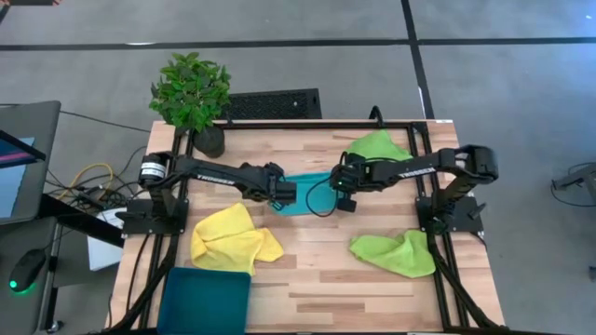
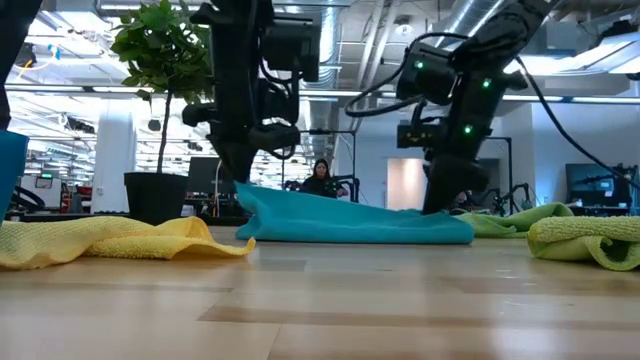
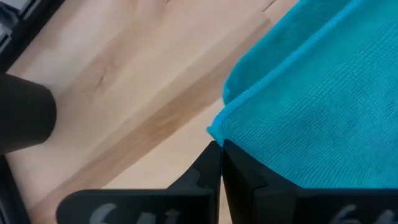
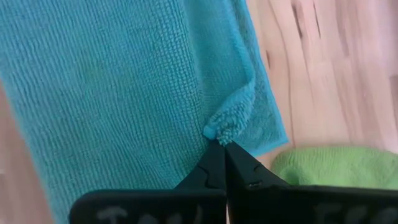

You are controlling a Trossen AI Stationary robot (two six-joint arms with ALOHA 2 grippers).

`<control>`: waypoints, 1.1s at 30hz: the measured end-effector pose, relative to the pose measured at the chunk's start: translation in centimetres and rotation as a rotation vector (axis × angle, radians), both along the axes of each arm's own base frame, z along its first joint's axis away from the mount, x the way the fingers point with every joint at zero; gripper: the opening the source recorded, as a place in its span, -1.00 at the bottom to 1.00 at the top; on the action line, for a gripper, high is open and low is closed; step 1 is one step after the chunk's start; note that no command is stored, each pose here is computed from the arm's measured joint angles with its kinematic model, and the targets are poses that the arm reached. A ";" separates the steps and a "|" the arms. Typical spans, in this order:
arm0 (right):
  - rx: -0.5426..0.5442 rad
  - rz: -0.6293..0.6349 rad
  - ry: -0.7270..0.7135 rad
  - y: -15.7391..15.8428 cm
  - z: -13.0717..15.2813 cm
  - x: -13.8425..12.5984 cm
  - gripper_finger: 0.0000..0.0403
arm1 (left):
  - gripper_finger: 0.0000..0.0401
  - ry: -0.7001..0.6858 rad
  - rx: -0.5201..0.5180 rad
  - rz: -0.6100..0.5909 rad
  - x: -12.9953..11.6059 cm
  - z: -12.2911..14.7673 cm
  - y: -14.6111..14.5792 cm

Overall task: Fold microfiber towels
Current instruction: Fold the blue microfiber towel

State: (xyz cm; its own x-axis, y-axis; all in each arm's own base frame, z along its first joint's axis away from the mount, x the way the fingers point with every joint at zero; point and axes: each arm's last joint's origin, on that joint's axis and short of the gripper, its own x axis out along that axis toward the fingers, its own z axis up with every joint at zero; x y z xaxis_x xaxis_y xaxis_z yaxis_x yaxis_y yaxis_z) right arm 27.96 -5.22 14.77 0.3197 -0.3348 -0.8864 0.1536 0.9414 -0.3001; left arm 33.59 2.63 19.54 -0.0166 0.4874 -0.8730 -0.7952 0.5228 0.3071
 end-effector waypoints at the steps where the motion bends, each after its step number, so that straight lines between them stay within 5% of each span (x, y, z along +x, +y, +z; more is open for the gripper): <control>1: -0.005 -0.003 0.004 -0.1 -0.1 0.0 -0.97 | -1.00 0.000 0.000 0.003 0.0 0.0 0.1; 14: -0.035 0.085 0.046 -0.1 -0.5 0.1 -0.65 | -0.75 -0.024 0.004 -0.022 0.4 0.0 1.2; 22: -0.064 0.073 0.050 -0.2 -0.4 0.1 -0.22 | -0.60 -0.013 0.006 -0.021 0.3 0.0 1.9; 33: -0.081 0.065 0.054 -0.2 -0.4 0.1 0.23 | -0.70 0.001 0.005 -0.037 0.3 0.0 2.3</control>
